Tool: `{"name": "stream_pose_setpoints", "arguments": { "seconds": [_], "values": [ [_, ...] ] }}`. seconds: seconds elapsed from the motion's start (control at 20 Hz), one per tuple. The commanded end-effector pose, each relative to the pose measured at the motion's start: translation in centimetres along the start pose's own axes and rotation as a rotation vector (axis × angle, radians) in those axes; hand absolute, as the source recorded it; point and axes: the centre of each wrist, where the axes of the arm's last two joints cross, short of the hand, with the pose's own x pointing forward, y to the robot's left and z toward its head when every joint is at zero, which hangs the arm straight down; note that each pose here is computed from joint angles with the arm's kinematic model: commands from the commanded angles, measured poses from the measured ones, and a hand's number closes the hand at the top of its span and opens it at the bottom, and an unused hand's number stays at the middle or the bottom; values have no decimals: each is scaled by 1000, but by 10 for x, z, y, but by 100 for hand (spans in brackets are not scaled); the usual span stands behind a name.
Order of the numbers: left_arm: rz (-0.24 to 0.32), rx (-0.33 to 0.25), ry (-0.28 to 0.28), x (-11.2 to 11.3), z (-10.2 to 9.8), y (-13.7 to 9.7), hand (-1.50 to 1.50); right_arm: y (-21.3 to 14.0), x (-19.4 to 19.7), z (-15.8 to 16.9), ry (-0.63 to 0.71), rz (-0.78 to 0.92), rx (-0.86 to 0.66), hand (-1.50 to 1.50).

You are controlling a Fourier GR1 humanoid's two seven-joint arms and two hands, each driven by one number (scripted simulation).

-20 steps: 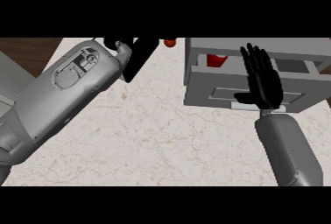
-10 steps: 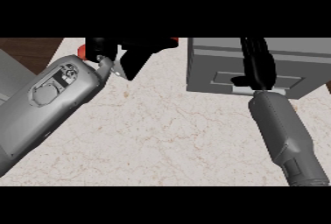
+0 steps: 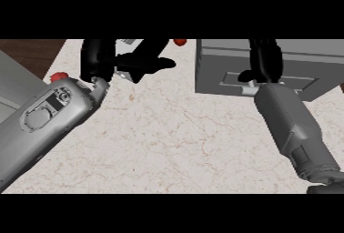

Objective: Pick up the can, place it into the drawer and close the drawer

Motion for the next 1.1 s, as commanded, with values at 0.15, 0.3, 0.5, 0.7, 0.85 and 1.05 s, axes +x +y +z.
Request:
{"name": "stream_pose_setpoints", "arguments": {
  "seconds": [0.15,0.3,0.5,0.7,0.85,1.05],
  "values": [
    [-13,1,-3,-5,7,6,-150,-18,30,-35,-10,-60,-7,-150],
    [-3,-15,-19,-9,14,12,-150,-10,31,-29,22,-50,-26,-150],
    [2,-4,-9,-14,20,19,-150,-30,28,-50,-28,-106,17,-150],
    [-2,6,-7,-24,21,19,-150,-22,49,-43,-22,-301,-34,-150],
    [3,-18,-7,-22,24,26,-150,-26,46,-47,15,-409,-42,-150],
    [-18,2,-1,-37,29,22,-150,-31,52,-54,27,-546,-63,-150]
  ]
}}
